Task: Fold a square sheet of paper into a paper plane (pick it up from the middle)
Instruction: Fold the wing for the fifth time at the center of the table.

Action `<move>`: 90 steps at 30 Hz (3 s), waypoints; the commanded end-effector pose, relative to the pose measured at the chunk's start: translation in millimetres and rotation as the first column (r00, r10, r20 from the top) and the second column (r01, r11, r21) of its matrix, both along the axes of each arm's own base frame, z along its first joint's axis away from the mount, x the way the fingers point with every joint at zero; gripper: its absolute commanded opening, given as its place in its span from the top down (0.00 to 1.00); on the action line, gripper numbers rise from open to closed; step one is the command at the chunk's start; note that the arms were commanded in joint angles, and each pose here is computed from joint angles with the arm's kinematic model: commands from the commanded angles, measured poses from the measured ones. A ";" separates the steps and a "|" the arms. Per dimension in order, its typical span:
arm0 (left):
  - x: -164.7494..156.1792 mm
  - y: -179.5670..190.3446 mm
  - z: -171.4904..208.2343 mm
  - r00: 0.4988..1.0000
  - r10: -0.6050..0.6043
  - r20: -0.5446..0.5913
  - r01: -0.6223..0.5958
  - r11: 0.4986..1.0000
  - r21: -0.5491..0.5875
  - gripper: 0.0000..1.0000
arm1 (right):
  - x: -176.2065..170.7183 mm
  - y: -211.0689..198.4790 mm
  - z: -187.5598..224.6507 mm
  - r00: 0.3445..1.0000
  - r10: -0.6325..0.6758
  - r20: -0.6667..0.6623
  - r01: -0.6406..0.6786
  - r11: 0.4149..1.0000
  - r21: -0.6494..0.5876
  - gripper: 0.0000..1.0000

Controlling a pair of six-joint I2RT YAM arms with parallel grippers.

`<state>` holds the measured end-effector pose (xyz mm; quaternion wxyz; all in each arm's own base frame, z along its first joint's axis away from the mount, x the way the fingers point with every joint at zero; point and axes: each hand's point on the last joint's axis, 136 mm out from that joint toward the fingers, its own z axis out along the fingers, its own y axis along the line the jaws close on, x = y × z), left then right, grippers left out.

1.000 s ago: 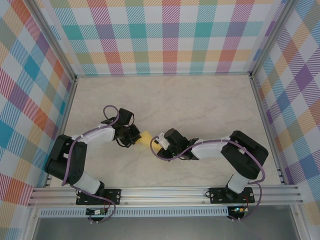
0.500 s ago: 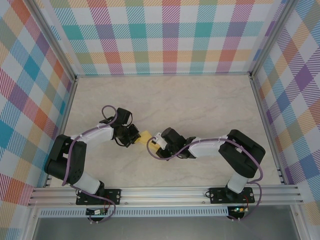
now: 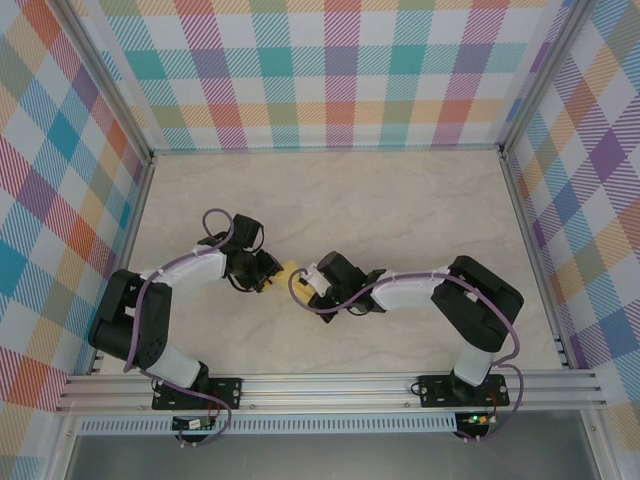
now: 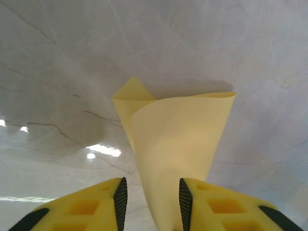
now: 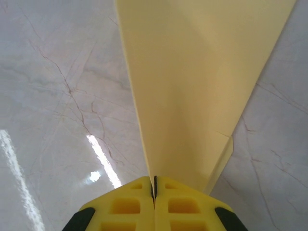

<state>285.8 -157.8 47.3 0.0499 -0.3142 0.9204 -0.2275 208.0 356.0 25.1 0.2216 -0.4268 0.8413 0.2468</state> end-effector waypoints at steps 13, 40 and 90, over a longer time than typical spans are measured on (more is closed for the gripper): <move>-18.8 39.0 50.1 0.990 0.043 0.137 -0.054 0.995 0.080 0.24 | -12.6 14.9 -2.9 0.942 -0.074 -0.327 0.101 0.993 0.066 1.00; -21.5 7.5 56.3 0.949 0.093 0.302 -0.039 0.983 -0.180 0.59 | 2.8 -4.1 -9.5 0.761 -0.174 -0.625 0.350 0.922 0.169 1.00; 3.2 -12.2 -17.8 0.988 -0.024 -0.149 0.022 1.000 -0.018 1.00 | 6.4 -4.6 14.8 0.975 0.023 -0.219 0.023 0.978 0.205 0.86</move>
